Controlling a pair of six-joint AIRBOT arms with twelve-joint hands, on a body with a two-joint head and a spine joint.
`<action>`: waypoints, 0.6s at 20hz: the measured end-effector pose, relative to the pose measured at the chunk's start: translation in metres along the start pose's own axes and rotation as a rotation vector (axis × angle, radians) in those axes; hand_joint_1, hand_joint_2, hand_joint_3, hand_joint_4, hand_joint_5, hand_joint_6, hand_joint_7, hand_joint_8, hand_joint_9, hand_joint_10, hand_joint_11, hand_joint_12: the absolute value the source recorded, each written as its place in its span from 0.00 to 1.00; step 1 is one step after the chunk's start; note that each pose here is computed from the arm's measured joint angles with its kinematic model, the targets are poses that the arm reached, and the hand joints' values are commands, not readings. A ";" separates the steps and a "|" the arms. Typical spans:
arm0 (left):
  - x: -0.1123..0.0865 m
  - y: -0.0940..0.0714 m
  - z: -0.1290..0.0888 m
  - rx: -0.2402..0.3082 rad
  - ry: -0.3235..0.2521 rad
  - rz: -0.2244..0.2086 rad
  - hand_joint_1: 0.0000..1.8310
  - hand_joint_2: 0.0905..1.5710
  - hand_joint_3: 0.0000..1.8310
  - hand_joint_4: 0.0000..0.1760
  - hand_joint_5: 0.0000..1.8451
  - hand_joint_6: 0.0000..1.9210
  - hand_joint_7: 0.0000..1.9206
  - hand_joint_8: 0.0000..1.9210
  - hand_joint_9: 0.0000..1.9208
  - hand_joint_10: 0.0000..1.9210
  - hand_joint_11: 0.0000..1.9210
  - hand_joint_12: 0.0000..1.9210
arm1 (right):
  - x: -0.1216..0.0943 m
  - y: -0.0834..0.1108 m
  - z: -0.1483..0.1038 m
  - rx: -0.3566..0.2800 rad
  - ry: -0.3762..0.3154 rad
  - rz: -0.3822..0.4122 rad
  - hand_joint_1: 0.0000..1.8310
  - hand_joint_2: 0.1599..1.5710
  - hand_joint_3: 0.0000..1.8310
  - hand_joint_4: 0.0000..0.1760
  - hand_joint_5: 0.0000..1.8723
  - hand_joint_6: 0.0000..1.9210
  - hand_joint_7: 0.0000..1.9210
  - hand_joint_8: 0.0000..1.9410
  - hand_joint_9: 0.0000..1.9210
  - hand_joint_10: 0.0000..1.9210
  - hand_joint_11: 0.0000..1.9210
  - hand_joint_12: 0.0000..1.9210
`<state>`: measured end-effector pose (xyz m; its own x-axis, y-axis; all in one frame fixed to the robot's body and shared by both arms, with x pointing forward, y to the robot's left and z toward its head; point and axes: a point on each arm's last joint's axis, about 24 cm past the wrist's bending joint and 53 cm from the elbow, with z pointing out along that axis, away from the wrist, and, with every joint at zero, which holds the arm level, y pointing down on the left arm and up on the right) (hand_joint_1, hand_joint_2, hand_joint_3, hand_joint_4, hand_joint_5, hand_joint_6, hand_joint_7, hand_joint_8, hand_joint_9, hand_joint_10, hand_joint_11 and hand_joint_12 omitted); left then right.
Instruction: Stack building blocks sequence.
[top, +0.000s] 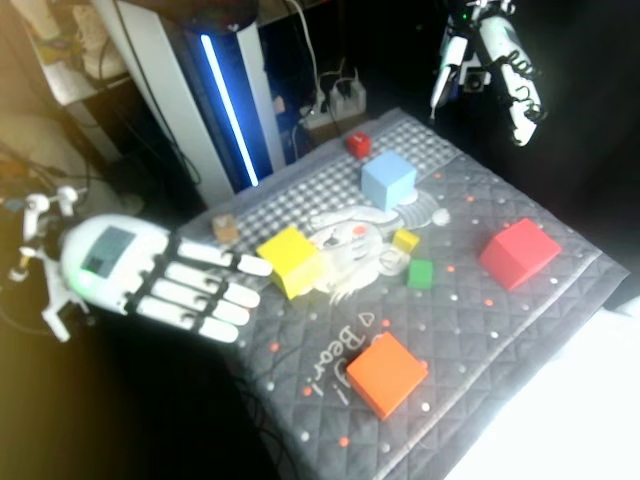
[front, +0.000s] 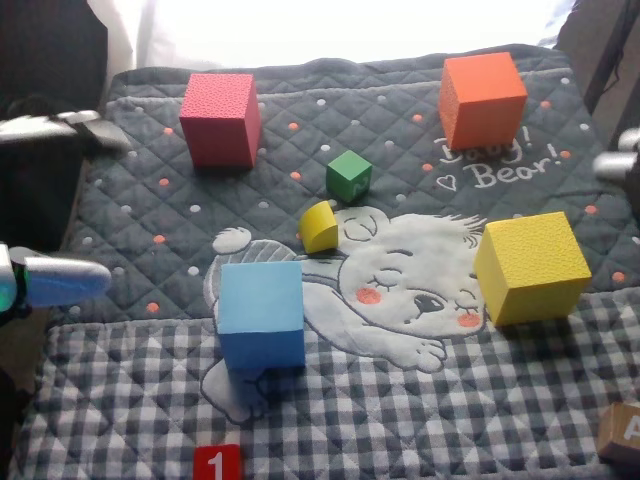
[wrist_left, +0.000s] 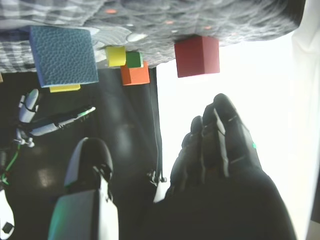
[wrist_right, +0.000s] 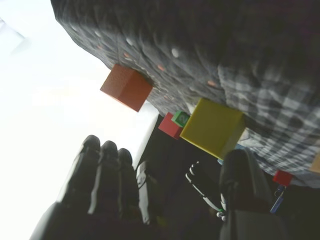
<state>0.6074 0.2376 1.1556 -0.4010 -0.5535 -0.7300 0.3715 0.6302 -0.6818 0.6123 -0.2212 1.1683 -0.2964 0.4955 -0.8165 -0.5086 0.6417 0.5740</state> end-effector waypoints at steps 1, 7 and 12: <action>0.004 -0.013 0.007 0.038 0.025 0.020 0.43 0.57 0.00 0.62 0.30 0.00 0.12 0.00 0.08 0.00 0.00 0.27 | 0.000 0.000 0.000 -0.001 0.002 -0.001 0.49 0.67 0.00 0.33 0.23 0.00 0.17 0.00 0.17 0.00 0.04 0.37; 0.036 -0.067 0.039 0.207 0.161 0.085 0.38 0.48 0.00 0.86 0.21 0.00 0.11 0.00 0.10 0.00 0.00 0.42 | -0.002 0.003 0.002 -0.011 -0.006 -0.007 0.55 0.64 0.00 0.66 0.20 0.00 0.17 0.00 0.16 0.00 0.04 0.34; 0.079 -0.084 0.056 0.267 0.286 0.126 0.34 0.47 0.00 0.99 0.22 0.00 0.15 0.00 0.15 0.01 0.00 0.49 | -0.004 0.003 0.002 -0.012 -0.010 -0.009 0.57 0.63 0.00 0.62 0.16 0.00 0.17 0.00 0.18 0.00 0.08 0.29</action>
<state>0.5912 0.1105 1.1529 -0.5408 -0.2834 -0.7920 0.6221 0.4989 -0.6034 0.6136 -0.2202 1.1731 -0.2839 0.4955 -0.8209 -0.5210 0.6390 0.5659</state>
